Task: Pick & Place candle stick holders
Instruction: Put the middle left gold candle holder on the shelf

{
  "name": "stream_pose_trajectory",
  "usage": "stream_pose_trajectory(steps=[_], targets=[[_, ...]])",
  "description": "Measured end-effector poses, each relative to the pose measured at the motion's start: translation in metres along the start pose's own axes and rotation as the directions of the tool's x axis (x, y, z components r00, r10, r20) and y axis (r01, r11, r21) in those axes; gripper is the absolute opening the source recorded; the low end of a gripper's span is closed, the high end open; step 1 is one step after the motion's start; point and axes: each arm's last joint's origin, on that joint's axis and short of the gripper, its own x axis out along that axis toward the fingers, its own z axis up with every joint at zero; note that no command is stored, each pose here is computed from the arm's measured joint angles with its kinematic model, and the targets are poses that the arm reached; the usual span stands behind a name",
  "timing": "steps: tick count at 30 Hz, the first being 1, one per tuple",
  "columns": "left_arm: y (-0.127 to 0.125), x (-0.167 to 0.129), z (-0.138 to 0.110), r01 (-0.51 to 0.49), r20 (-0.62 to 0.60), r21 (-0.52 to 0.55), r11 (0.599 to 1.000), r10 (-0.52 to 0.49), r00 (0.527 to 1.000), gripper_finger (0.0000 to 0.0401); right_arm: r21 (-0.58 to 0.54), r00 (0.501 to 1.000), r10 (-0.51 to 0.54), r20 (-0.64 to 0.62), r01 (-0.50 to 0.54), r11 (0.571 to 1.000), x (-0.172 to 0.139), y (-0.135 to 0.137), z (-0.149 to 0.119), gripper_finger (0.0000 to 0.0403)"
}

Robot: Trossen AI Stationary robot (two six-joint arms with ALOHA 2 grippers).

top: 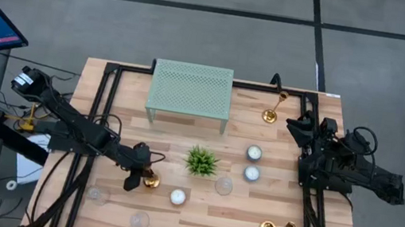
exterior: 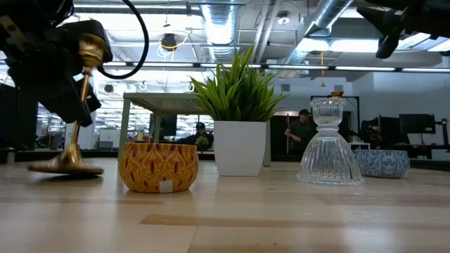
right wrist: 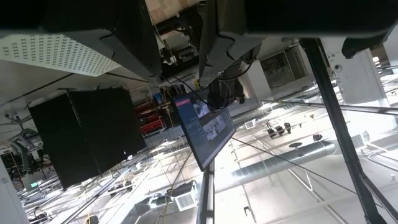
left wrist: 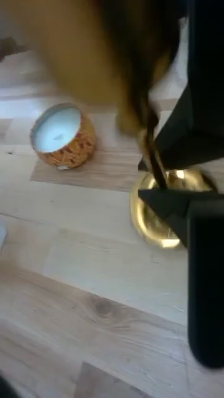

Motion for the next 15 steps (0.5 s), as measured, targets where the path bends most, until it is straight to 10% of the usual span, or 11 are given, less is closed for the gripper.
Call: stream_pose_trajectory(steps=[15], targets=[[-0.009, -0.025, 0.024, 0.060, 0.180, -0.203, 0.977, -0.023, 0.983, 0.0015, 0.002, 1.000, 0.000, 0.000, 0.000, 1.000, 0.000, 0.000, 0.000, 0.0103]])
